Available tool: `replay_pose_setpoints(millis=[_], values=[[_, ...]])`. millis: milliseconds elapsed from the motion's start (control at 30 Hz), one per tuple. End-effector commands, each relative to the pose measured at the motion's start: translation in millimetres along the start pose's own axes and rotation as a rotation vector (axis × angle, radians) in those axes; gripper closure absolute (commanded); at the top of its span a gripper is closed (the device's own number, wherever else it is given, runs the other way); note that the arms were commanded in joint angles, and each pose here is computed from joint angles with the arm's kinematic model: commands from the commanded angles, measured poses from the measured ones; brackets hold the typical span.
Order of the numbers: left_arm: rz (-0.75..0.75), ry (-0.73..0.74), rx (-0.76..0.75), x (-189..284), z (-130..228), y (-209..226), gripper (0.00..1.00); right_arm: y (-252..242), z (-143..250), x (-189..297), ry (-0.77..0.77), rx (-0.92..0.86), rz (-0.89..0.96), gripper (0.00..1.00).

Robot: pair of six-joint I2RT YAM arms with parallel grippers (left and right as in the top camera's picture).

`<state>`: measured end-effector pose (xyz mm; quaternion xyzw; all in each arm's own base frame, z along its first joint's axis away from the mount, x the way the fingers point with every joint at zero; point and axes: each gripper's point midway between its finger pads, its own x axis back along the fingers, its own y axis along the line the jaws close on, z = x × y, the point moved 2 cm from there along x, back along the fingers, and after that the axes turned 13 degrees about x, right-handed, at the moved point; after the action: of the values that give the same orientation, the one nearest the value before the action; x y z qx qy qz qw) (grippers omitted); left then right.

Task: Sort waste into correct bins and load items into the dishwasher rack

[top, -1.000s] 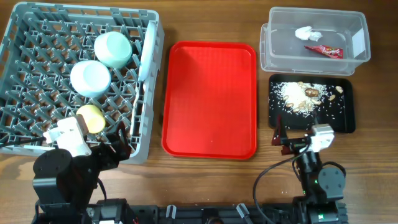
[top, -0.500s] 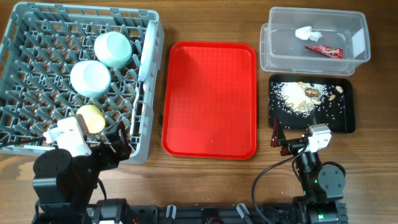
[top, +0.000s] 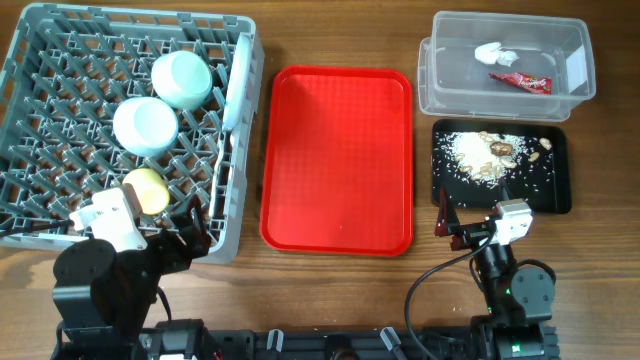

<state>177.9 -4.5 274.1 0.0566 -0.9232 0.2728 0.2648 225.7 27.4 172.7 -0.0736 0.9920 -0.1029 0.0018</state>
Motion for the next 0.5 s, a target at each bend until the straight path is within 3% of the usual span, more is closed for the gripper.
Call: replay_pose_setpoints(millis=[0,167,467], values=[[-0.011,0.012,-0.011,-1,5,3,0.00,2,-1,0,-0.006,0.017,-0.011,0.00],[0.008,-0.015,-0.013,-17,20,13,0.00,2,-1,0,-0.006,0.017,-0.011,0.00],[0.179,-0.206,0.073,-69,57,33,0.00,2,-1,0,-0.006,0.017,-0.011,0.00]])
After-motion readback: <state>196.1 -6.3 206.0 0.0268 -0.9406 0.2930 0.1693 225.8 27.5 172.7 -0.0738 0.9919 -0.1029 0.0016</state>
